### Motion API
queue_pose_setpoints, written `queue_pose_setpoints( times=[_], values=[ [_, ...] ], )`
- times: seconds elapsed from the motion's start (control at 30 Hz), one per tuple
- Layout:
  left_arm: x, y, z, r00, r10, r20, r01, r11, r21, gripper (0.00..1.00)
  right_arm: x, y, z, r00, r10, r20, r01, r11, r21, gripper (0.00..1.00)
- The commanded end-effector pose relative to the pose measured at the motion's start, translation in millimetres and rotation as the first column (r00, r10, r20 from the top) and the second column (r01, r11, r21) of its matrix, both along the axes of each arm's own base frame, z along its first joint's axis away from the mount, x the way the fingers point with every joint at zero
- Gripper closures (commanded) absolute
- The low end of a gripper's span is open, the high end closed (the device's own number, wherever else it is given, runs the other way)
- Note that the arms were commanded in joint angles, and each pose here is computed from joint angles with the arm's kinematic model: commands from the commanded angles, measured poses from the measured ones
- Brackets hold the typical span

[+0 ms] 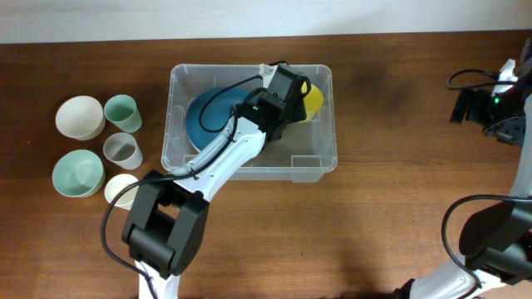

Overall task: Pack container
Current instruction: 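Lower the yellow bowl into the bin's right side and release, then withdraw the left gripper to the mint green bowl at left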

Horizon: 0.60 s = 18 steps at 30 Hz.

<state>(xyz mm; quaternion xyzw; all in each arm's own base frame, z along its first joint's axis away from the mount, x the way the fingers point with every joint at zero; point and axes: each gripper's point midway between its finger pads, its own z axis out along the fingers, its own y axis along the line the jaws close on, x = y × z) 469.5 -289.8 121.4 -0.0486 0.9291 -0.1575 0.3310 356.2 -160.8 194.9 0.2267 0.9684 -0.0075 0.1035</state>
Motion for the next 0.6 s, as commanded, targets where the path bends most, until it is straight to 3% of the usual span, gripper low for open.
queue_pose_setpoints(
  times=[0.0, 0.33, 0.47, 0.57],
  values=[
    [3, 2, 3, 1.0, -0.007, 0.012, 0.007, 1.0, 0.02, 0.46, -1, 0, -3, 1.0, -0.01, -0.005, 0.01, 1.0, 0.007, 0.01],
    [6, 4, 6, 0.999, -0.022, 0.029, 0.021, 0.998, 0.053, 0.45, -1, 0, -3, 1.0, -0.01, -0.005, 0.01, 1.0, 0.007, 0.01],
    [15, 5, 44, 0.991, -0.099, 0.086, 0.089, 0.99, 0.112, 0.33, -1, 0, -3, 1.0, -0.01, -0.005, 0.01, 1.0, 0.007, 0.01],
    [19, 25, 93, 0.991, -0.069, 0.116, 0.052, 0.988, 0.144, 0.28, -1, 0, -3, 1.0, -0.01, -0.005, 0.01, 1.0, 0.007, 0.01]
  ],
)
